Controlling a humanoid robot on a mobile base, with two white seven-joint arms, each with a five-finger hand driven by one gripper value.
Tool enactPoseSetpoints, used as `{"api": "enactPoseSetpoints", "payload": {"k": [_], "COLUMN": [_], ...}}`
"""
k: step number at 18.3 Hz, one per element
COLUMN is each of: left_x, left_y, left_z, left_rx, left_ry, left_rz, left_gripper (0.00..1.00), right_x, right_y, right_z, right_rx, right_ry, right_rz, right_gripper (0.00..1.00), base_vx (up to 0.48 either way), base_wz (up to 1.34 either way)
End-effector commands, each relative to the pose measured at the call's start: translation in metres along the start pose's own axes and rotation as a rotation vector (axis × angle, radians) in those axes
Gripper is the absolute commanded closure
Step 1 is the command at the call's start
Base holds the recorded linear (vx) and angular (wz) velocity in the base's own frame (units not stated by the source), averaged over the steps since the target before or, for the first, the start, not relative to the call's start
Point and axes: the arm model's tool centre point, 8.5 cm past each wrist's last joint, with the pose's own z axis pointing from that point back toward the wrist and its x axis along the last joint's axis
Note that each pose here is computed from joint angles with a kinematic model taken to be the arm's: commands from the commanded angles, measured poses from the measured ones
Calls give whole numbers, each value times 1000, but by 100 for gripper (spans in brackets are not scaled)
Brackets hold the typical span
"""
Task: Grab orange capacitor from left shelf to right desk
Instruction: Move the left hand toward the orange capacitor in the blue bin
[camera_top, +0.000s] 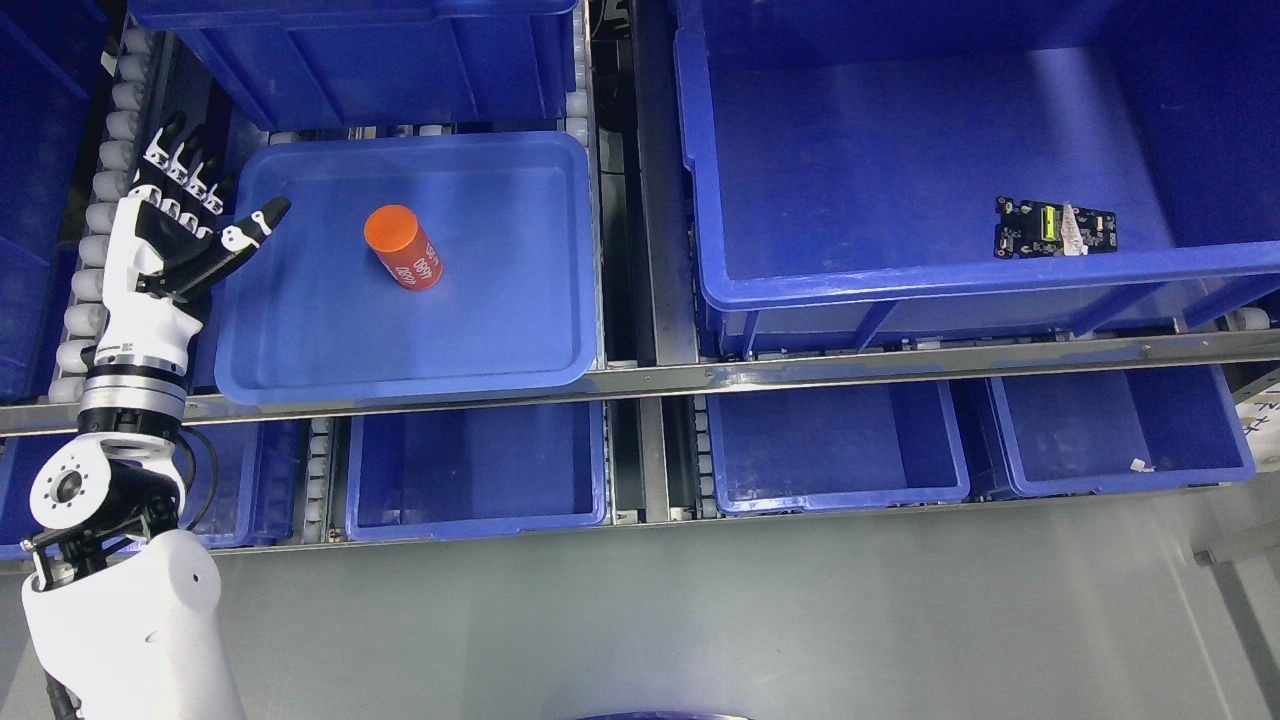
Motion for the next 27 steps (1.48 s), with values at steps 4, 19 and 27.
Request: {"api": "enactPoseSetpoints", "payload": {"k": [4,19,27], "left_x": [2,28,-14], "left_y": [8,105,49], "left_z": [-1,16,-22], "left_rx": [3,-497,-686], "left_ry": [8,124,219], "left_rz": [-20,-487,-461], "left_gripper": [0,2,2], "right_x": [-7,-7,-7], "right_y": [-11,-11,-11], "right_z": [0,0,0], "right_rx": [-18,-18,-18], "right_ry": [5,5,4], "right_rz": [-7,-7,-7], "right_gripper": [0,0,0], "base_vx": [0,0,0], "base_wz": [0,0,0]}}
